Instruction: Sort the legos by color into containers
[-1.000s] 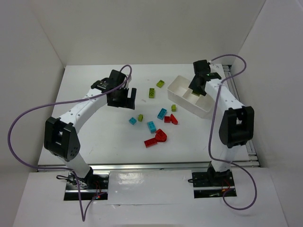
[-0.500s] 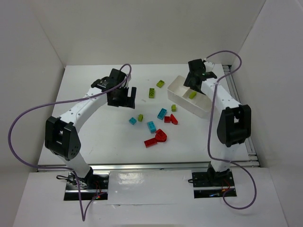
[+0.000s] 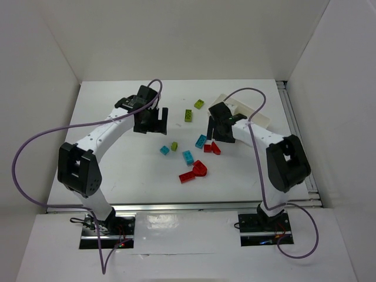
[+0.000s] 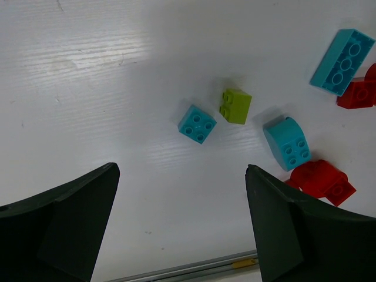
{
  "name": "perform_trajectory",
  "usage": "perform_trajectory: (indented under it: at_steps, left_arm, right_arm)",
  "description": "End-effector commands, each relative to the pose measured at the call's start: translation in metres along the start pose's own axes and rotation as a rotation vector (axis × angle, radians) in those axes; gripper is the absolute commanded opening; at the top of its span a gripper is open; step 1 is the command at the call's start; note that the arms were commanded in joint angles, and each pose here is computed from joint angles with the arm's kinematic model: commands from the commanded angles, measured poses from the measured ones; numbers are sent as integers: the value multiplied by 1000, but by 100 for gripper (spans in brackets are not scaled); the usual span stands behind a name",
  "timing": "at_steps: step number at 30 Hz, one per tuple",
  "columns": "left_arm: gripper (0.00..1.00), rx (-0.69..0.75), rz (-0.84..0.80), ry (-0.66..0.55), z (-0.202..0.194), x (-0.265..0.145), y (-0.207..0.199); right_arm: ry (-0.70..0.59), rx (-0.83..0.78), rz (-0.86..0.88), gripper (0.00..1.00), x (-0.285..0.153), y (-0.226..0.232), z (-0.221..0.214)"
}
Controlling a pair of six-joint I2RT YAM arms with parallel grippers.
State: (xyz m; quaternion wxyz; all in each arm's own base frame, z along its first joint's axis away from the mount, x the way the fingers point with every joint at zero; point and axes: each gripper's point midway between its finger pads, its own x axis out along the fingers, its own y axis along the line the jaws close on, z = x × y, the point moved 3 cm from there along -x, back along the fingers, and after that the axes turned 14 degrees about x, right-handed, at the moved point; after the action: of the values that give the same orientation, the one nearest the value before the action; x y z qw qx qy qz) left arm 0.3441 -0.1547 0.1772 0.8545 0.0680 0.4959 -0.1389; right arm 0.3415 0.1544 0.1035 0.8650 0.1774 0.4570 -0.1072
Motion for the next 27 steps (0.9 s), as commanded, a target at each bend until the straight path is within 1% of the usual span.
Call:
perform_trajectory:
  at_steps: [1,3,5,6,7,9,12,13,15,16,18,19,21,22,24,26,27]
  left_arm:
    - [98,-23,-26,-1,7,-2,-7]
    - [98,-12,-26,-1,7,-2,-6]
    - [98,-12,-16,7,5,-2,-5]
    - [98,-3,-16,7,5,-2,-4]
    - [98,-2,-16,7,5,-2,-4]
    - [98,-3,-17,-2,8,-4,-5]
    - [98,-2,-16,7,7,0,-5]
    - [98,-2,-16,7,7,0,-5]
    - [98,-2,-16,7,7,0,-5]
    - [98,7,-16,7,7,0,-4]
    - [98,7,-16,7,7,0,-4]
    - [98,7,-16,7,7,0,-4]
    - [98,7,-16,7,7,0,-4]
    - [98,7,-16,7,7,0,-4]
    - [98,7,-5,6,7,0,-3]
    - [98,7,-5,6,7,0,-3]
    - [98,7,-5,6,7,0,-3]
  right_arm:
    - [-44,16,73,78,17,27,25]
    - [-42,8,47,74,35,26,27]
    - [-50,10,47,71,43,29,33]
    - [-56,7,24,67,52,27,33]
    - [-58,8,26,67,54,30,35]
    - [-65,8,18,61,61,31,36]
    - [-65,22,-1,58,72,27,35]
    - [-62,20,-4,54,76,28,34]
    - [-71,21,-13,50,80,27,34]
    - [-83,23,-14,45,79,28,38]
    - [-96,29,-1,38,78,32,43]
    - [-98,27,-12,34,76,31,44]
    - [-115,13,2,27,58,40,47]
    - [-161,32,36,25,39,47,63]
    - [-190,23,53,25,16,51,64]
    - [-241,42,65,25,-11,47,77]
    - [-271,61,28,25,-17,38,84]
